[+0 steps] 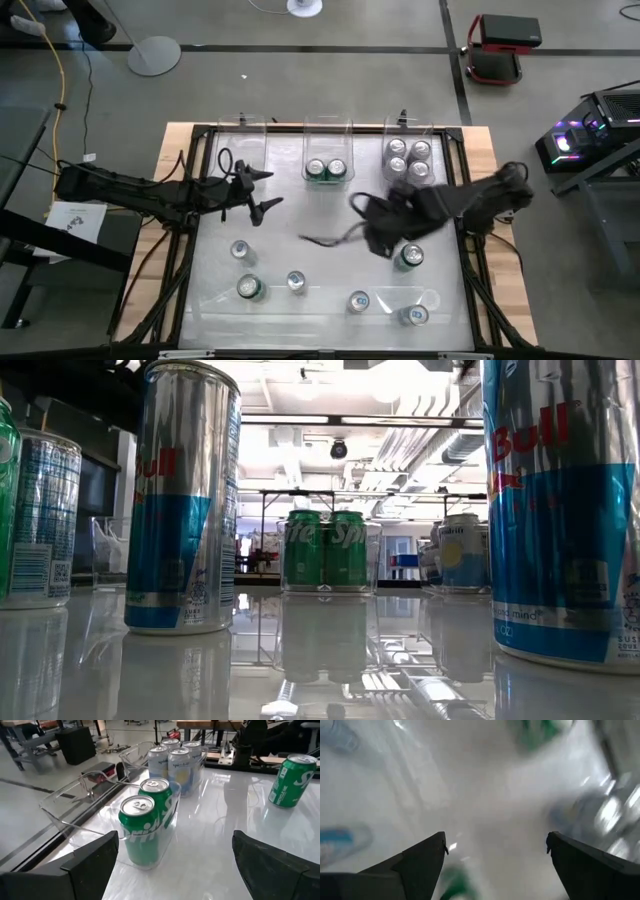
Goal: Sort soda cans
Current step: Put the right green soda can into the middle transparent bin
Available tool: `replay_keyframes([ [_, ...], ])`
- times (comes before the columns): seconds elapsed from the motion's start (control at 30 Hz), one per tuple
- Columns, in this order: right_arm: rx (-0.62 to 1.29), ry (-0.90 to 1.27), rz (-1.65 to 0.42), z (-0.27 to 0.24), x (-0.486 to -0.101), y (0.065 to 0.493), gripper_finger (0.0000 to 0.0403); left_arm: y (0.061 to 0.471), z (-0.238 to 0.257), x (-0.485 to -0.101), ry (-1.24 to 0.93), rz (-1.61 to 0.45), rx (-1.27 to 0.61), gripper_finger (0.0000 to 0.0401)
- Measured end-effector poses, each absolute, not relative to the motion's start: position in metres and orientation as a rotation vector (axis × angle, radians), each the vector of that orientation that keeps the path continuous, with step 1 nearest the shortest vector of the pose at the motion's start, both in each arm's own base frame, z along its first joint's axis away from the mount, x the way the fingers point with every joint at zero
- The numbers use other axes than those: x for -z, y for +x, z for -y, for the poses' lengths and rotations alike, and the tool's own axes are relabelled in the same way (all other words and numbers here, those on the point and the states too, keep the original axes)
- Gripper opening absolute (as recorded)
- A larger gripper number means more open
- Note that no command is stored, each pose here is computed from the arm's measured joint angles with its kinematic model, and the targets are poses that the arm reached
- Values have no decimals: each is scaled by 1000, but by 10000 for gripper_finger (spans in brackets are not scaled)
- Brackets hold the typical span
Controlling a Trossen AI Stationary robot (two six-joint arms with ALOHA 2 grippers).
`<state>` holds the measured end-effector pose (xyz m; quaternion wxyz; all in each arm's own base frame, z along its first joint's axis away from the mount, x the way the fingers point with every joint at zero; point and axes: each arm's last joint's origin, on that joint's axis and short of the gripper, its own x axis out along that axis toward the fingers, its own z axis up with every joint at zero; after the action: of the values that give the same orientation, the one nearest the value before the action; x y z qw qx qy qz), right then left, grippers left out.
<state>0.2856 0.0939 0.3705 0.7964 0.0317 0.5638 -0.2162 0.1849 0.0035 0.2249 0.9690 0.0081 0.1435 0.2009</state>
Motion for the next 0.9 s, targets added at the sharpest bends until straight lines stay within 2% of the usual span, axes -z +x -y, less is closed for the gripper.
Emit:
replay_keyframes([
  [0.2,525,337,-1279,-116,-334,232,339,186,-3,-230,49,-240,-399,367],
  [0.4,406,484,-1284,-118,-296,211,339,187,-4,-231,54,-231,-401,367],
  [0.7,425,485,-1390,-107,-257,198,339,187,-4,-232,51,-225,-402,367],
  [0.9,334,484,-1425,-109,-237,197,339,187,-4,-232,50,-222,-402,367],
])
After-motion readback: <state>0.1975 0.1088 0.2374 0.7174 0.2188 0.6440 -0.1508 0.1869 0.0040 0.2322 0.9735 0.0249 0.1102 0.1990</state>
